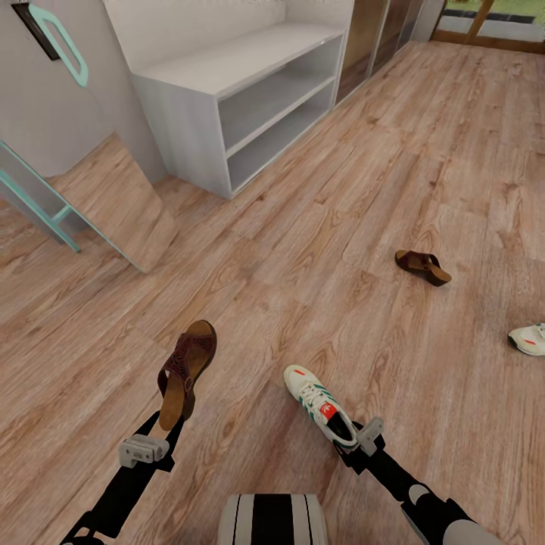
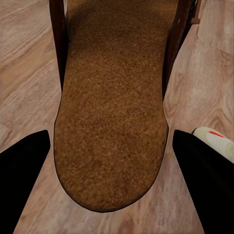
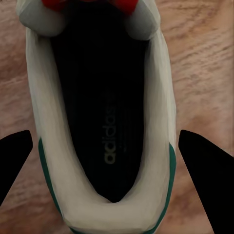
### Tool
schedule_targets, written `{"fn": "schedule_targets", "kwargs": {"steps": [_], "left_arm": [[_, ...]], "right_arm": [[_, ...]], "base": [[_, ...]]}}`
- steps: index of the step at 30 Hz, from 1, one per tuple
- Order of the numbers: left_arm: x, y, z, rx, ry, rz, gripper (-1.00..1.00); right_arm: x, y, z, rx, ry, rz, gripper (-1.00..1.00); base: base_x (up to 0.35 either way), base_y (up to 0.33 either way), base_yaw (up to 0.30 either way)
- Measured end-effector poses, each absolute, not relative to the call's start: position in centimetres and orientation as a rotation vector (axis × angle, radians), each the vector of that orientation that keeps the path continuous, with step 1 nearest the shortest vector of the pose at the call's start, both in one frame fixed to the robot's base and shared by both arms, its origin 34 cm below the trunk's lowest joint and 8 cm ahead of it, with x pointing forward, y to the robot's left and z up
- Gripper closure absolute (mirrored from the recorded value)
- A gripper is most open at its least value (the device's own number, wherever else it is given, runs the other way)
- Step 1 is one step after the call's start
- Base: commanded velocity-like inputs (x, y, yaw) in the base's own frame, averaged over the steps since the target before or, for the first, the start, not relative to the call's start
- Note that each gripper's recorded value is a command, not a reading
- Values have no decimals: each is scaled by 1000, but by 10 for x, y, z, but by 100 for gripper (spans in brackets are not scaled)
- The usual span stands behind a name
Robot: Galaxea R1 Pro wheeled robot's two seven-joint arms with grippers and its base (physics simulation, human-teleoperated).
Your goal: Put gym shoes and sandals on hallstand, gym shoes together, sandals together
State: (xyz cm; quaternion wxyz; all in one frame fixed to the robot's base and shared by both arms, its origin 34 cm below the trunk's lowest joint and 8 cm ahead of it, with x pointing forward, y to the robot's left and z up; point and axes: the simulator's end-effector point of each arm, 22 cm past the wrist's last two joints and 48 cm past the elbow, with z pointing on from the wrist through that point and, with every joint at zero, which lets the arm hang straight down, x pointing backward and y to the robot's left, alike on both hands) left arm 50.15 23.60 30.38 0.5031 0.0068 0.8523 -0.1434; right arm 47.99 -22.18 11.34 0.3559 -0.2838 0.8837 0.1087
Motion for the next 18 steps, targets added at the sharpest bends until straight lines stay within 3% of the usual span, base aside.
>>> {"fn": "schedule_targets", "kwargs": {"steps": [18], "left_arm": [[507,236,315,21,2031,-345,100]], "right_arm": [[491,-222,124,-732,2256,269,100]], "base": [[0,0,0]]}}
